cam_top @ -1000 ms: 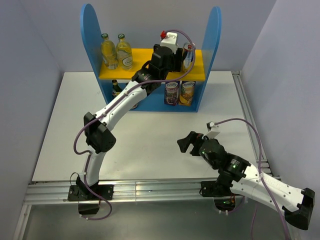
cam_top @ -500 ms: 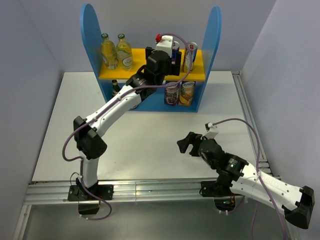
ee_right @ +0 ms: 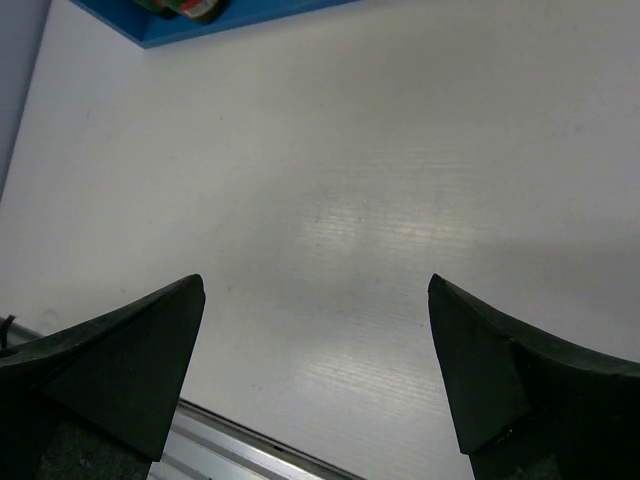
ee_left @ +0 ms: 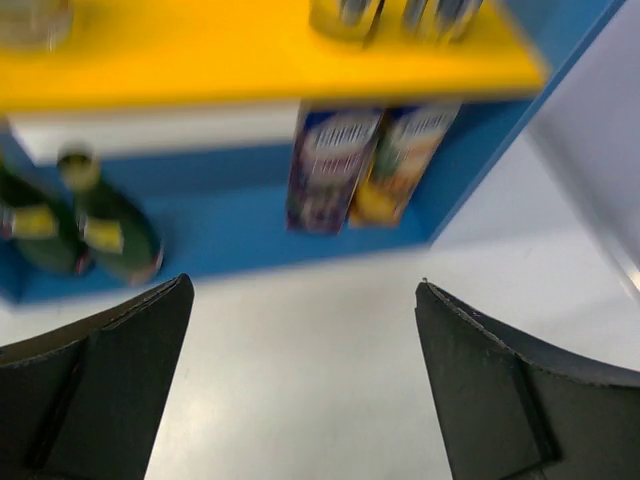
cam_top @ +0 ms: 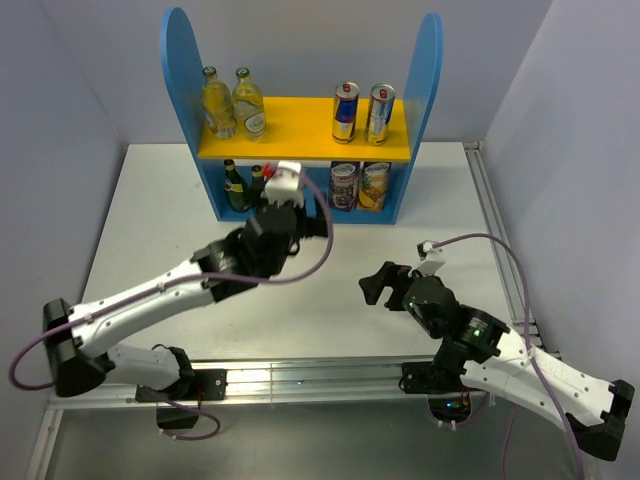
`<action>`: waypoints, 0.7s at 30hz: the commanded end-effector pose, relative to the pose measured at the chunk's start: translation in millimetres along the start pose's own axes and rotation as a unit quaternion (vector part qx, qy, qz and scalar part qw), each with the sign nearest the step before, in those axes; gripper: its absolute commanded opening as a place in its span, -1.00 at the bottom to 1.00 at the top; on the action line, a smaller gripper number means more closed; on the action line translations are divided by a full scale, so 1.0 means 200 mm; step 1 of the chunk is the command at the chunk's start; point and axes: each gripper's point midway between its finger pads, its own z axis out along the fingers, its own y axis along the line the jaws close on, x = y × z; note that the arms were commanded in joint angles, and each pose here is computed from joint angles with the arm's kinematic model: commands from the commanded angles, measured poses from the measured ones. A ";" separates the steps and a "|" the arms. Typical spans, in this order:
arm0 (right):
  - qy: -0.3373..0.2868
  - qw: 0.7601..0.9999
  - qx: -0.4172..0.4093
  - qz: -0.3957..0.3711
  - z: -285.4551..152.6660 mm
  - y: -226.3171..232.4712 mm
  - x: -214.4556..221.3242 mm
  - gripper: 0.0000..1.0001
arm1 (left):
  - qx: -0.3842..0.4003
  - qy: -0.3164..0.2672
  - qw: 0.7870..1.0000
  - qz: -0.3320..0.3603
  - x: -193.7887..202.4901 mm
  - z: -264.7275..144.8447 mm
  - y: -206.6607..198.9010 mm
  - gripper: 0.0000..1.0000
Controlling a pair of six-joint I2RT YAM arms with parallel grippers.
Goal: Place and organize the beverage onto the shelf
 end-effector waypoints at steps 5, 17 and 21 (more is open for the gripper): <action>-0.074 0.995 -0.059 -0.030 -0.24 0.23 -0.42 1.00 | -0.064 0.057 0.992 -0.089 0.58 -0.29 0.27 0.95; -0.164 0.983 -0.049 -0.060 -0.43 0.30 -0.79 1.00 | -0.108 0.068 0.985 -0.116 0.71 -0.57 0.57 0.96; -0.166 0.983 -0.047 -0.060 -0.43 0.30 -0.81 1.00 | -0.108 0.053 0.984 -0.131 0.65 -0.60 0.61 0.96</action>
